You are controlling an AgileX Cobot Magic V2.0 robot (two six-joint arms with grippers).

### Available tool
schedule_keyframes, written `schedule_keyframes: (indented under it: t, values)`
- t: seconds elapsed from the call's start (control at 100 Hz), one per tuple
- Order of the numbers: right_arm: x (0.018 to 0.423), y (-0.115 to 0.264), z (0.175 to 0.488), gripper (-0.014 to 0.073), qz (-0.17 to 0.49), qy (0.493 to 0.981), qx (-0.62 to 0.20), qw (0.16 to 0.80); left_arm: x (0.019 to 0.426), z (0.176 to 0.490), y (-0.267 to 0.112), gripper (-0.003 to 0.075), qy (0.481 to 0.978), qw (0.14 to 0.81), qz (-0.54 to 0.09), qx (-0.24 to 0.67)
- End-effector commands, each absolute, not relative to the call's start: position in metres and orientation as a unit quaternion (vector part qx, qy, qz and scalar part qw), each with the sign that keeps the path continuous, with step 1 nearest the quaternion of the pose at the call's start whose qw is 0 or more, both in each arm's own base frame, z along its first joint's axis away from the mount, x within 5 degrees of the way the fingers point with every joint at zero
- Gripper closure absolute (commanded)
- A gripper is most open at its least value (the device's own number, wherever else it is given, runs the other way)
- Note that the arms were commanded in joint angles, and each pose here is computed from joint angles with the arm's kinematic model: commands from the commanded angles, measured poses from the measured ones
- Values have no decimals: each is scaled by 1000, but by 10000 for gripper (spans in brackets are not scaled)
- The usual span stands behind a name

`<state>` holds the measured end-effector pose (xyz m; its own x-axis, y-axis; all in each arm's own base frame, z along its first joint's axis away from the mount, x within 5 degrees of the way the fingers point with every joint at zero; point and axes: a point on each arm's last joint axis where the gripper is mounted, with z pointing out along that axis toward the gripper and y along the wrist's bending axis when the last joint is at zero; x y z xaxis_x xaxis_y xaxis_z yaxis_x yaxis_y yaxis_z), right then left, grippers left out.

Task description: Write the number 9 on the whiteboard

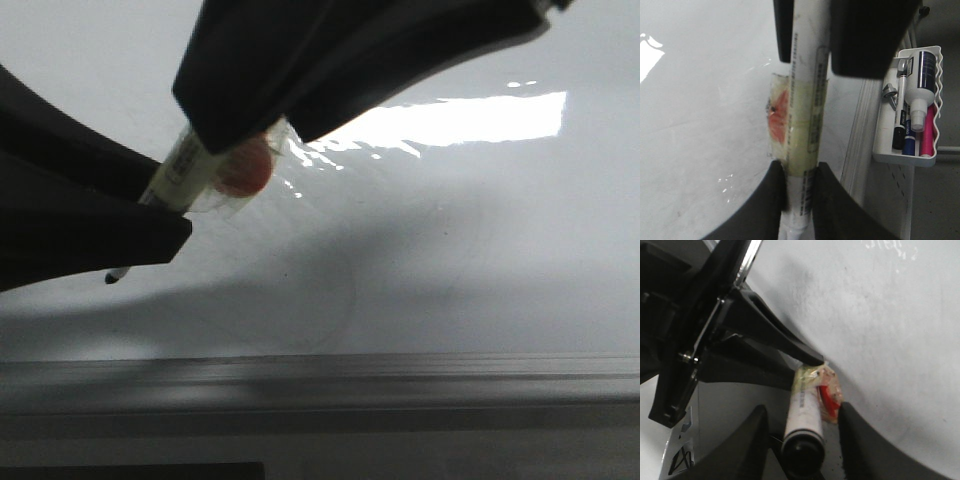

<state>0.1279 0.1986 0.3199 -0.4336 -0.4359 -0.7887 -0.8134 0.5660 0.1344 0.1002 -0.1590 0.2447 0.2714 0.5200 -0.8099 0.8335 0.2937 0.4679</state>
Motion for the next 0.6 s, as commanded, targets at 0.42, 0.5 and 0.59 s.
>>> schedule_keyframes:
  t: [0.42, 0.5, 0.59]
  values:
    - [133, 205, 337, 628, 282, 781, -375, 412, 100, 264, -164, 740, 557, 595, -166, 556]
    - [133, 205, 337, 660, 282, 781, -375, 412, 100, 263, -164, 738, 559, 591, -164, 557]
    - [133, 205, 337, 659, 279, 780, -377, 414, 100, 262, -163, 691, 566, 585, -162, 558]
